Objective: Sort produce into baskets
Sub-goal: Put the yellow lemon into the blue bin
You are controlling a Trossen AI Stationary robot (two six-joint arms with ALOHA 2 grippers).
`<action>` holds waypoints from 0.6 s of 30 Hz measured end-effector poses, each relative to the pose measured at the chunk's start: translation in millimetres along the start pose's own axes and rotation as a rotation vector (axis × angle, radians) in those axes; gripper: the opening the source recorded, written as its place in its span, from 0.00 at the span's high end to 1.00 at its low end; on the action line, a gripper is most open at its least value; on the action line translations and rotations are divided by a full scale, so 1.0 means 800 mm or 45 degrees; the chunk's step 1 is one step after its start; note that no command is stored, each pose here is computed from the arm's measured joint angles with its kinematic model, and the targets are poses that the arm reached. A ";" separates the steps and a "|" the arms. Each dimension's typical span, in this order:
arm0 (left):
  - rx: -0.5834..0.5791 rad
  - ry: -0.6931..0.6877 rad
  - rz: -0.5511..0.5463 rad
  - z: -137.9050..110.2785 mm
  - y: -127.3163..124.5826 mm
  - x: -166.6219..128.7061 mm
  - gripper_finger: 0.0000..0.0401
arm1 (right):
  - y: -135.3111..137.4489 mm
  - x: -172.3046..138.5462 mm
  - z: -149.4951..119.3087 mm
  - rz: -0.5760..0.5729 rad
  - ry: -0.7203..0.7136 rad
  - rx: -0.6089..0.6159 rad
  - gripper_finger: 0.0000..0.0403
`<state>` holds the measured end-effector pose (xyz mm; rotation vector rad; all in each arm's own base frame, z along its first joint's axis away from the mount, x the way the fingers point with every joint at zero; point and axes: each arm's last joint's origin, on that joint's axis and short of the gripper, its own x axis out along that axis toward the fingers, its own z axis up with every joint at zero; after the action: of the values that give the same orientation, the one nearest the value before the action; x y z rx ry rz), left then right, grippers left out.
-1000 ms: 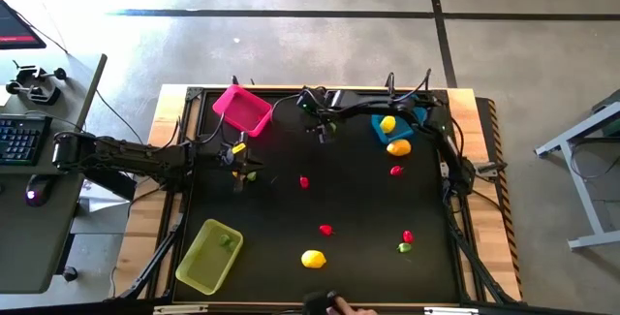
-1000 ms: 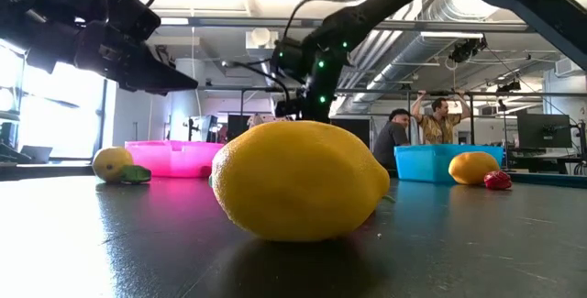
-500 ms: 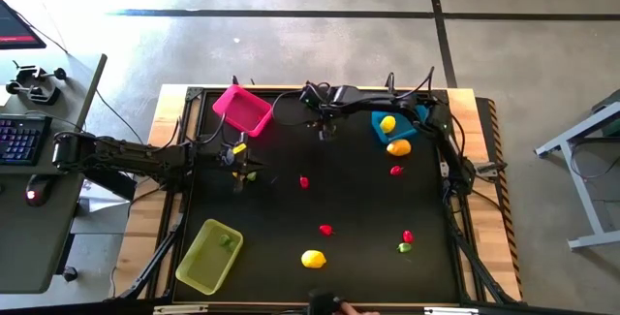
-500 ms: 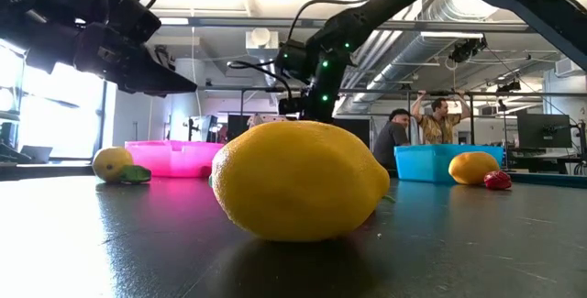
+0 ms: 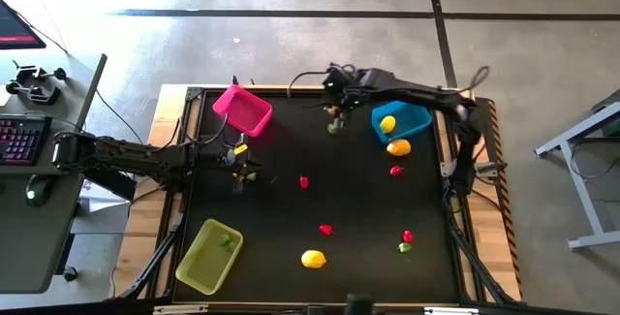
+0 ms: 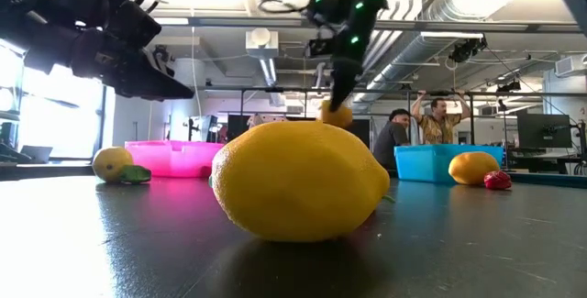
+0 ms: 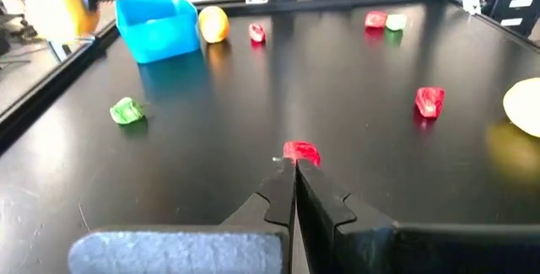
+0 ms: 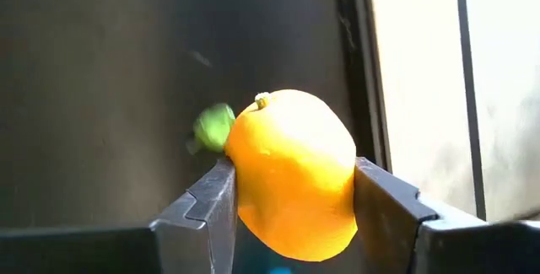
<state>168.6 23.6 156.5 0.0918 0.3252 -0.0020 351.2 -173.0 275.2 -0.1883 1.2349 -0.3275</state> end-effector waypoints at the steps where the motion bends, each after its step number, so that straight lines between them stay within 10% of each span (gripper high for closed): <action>1: -0.001 0.006 0.000 -0.001 0.000 0.000 1.00 | -0.001 -0.007 -0.009 -0.011 0.010 0.027 0.58; 18: 0.003 -0.010 0.006 0.001 0.000 0.000 1.00 | 0.028 -0.070 -0.202 -0.202 0.045 0.662 0.58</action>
<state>168.8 23.8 157.3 0.0947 0.3173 0.0018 185.4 -127.0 266.5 0.1698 1.1322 -0.7785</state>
